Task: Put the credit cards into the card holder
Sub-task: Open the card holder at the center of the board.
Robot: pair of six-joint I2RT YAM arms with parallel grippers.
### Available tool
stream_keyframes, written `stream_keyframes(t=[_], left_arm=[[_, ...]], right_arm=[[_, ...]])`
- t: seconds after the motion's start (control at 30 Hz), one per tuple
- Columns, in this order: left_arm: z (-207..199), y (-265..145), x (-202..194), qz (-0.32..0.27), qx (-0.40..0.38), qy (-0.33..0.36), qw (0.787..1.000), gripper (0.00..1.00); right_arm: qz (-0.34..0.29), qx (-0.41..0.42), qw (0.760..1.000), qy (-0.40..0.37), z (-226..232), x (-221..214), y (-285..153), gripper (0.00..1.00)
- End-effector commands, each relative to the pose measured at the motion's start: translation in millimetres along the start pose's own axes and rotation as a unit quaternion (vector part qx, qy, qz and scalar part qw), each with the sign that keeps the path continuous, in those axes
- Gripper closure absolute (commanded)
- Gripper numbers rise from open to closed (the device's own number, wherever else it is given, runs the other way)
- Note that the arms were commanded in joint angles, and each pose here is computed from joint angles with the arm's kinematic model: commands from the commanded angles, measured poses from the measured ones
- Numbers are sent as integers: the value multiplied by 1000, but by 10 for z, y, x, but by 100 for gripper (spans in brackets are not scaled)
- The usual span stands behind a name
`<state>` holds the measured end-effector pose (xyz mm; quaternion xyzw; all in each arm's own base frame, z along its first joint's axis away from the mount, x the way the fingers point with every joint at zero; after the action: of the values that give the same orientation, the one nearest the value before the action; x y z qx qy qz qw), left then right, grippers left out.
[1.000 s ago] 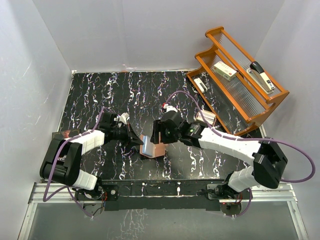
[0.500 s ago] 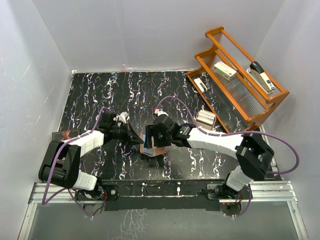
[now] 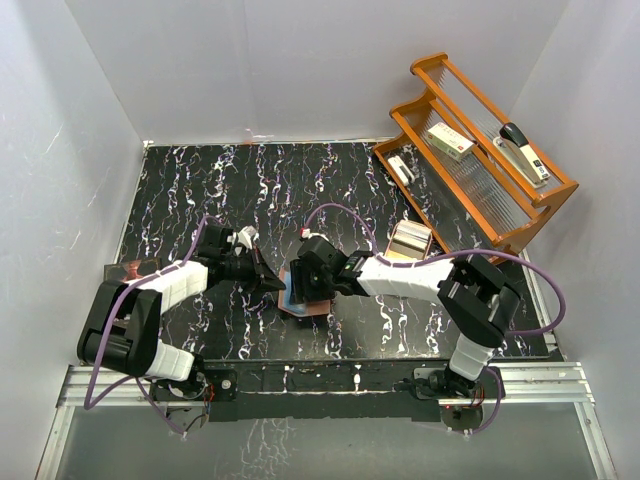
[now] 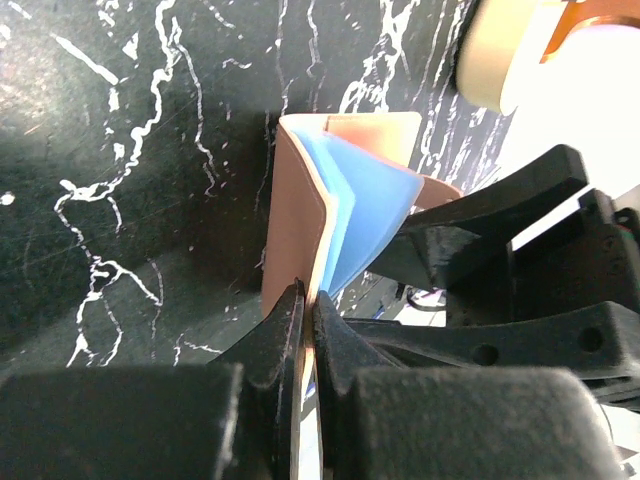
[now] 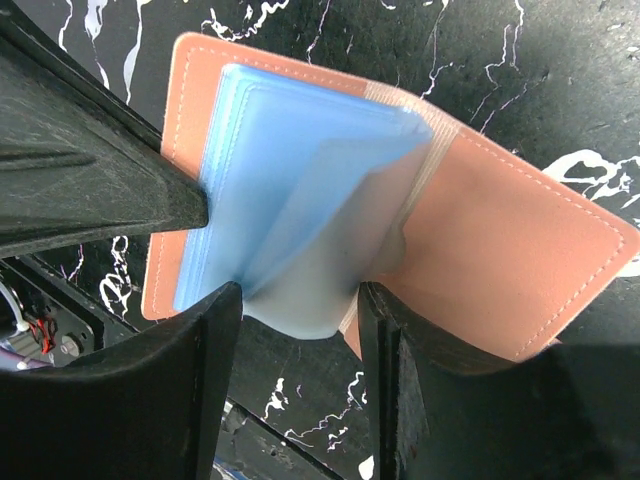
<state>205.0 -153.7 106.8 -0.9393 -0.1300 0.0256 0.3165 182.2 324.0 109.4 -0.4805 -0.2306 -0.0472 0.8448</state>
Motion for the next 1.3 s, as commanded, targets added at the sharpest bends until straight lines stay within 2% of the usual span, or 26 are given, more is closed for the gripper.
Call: stream_keyframes(t=[0.0,0.13,0.3,0.4,0.67,0.97,1.13,1.27], left_arm=[[-39,-44,-21,20,13,13,1000,100],[-47,-48,-13,22,15,12,1000,100],[-55,-48,-12,22,13,9,1000,100],[-43,-42,-9,21,17,9,1000,100],[-35,-50,-27,18,16,5,1000,100],[8,-43,-42,21,25,8,999,100],[21,-50,-45,17,32,8,999,100],[36,-46,-56,20,34,8,999,100]], right_arm=[[-27,23,999,-4,119,138,-2,52],[-36,8,999,-10,130,214,-26,51],[-31,24,999,-7,215,254,-37,40],[-37,36,999,1,243,260,-39,37],[-17,-6,1000,6,70,136,148,39],[-53,-64,997,-5,-53,208,-35,42],[-65,-75,995,-13,-52,259,-183,35],[-82,-116,990,-18,-77,357,-352,28]])
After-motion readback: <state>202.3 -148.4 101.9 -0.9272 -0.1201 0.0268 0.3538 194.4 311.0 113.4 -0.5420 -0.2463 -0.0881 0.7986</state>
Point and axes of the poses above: each gripper's point midway between its finger pads, its own y axis out along the fingers, its own z axis along the line the jaws close on, x = y × z, the point moved 7 cm from there along -y, back along the fingers, and after that the axes turned 2 degrees about -y, right-handed, at the moved point
